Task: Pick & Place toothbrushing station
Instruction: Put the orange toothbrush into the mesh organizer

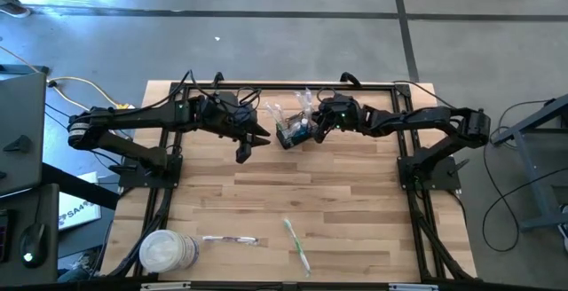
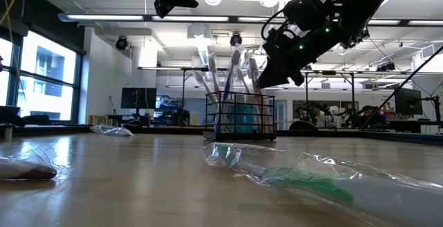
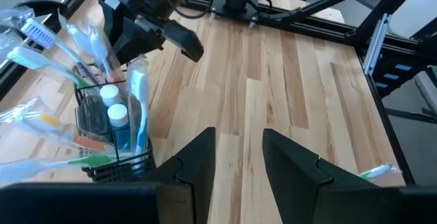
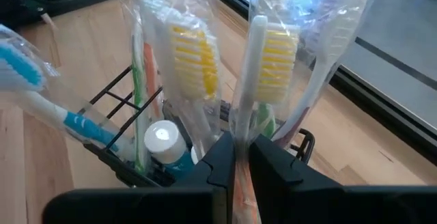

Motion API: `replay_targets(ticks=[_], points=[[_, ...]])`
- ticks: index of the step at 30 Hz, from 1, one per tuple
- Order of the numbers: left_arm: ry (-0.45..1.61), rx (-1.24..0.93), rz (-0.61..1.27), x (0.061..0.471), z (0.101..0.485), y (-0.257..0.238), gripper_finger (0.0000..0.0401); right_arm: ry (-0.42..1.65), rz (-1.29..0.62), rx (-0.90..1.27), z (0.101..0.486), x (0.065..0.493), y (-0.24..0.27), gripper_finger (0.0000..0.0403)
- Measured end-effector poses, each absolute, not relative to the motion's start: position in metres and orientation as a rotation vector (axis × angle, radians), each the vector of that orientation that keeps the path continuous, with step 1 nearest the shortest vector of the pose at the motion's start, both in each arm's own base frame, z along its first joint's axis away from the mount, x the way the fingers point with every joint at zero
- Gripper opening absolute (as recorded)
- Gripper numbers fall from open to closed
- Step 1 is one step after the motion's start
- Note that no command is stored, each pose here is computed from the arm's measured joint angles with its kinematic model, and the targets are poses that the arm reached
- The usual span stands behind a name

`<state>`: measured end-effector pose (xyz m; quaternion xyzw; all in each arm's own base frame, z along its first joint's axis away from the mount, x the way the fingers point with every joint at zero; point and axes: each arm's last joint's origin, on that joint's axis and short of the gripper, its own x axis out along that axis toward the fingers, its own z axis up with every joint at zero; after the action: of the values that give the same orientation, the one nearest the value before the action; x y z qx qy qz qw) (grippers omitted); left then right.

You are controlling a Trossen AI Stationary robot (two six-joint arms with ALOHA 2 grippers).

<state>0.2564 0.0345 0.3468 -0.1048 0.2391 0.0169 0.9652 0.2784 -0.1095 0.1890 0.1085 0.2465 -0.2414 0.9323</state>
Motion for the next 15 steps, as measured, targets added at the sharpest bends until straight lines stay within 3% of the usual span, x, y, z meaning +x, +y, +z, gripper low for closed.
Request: replay_targets(ticks=[15], points=[[0.487, -0.206, 0.033, 0.2563, 0.3465, 0.0345, 0.0122, 0.561, -0.505, 0.227, 0.1868, 0.2733, -0.1081, 0.0120]])
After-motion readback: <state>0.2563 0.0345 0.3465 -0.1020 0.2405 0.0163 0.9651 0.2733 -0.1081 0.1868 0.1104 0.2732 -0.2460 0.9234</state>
